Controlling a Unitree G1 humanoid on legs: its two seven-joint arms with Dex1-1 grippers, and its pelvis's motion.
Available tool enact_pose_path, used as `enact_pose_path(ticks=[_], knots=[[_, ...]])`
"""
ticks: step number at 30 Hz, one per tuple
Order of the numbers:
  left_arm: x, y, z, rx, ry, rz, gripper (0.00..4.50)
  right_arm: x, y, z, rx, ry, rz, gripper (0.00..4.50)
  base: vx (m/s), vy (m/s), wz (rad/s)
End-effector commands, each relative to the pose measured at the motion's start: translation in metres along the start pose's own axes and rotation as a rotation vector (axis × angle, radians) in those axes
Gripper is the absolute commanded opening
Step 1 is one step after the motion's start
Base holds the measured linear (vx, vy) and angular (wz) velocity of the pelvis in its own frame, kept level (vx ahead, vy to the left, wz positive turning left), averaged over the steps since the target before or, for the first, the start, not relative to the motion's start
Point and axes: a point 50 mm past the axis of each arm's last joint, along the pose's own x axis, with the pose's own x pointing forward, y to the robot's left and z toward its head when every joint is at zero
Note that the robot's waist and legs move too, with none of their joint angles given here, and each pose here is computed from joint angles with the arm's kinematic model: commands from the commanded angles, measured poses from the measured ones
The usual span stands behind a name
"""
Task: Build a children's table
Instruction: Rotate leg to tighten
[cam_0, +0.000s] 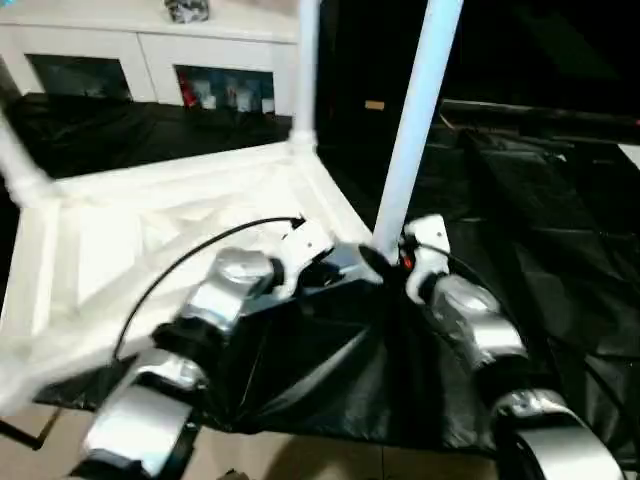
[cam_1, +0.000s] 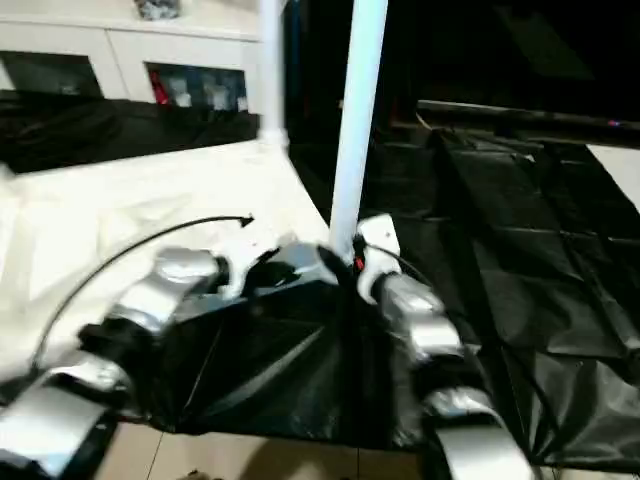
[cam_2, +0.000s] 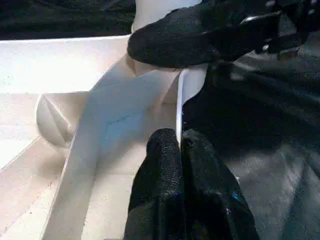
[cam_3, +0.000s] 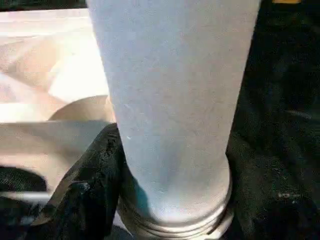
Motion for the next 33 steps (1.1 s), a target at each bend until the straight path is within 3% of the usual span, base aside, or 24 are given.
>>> enact_pose_path(ticks=[1,2,3,10,16,23,26,33], knots=[[0.016,-0.014,0.02,0.043,-0.051,-0.037,0.0,0.012,0.042,-0.012,-0.072,0.059,0.159,2.67,0.0,0.0,0.0],[0.016,-0.015,0.019,0.044,-0.048,-0.05,0.0,0.012,0.042,-0.01,-0.092,0.05,0.17,3.23,0.0,0.0,0.0],[0.014,-0.015,0.018,0.046,-0.048,-0.055,0.0,0.012,0.041,-0.008,-0.092,0.038,0.18,3.37,0.0,0.0,0.0],[-0.002,-0.008,0.006,0.054,-0.034,-0.106,0.0,0.003,0.022,0.001,-0.107,0.006,0.257,3.92,0.0,0.0,0.0],[-0.024,-0.006,-0.002,0.1,-0.037,-0.259,0.0,-0.019,-0.001,0.001,-0.216,0.048,0.46,3.92,0.0,0.0,0.0],[-0.043,-0.008,-0.008,0.121,-0.04,-0.418,0.0,-0.04,-0.007,0.002,-0.216,0.096,0.719,3.92,0.0,0.0,0.0],[-0.046,-0.007,-0.008,0.12,-0.051,-0.434,0.0,-0.044,-0.009,0.002,-0.273,0.113,0.744,3.92,0.0,0.0,0.0],[-0.053,-0.007,-0.007,0.119,-0.039,-0.501,0.0,-0.052,-0.008,-0.003,-0.237,0.198,0.863,3.66,0.0,0.0,0.0]])
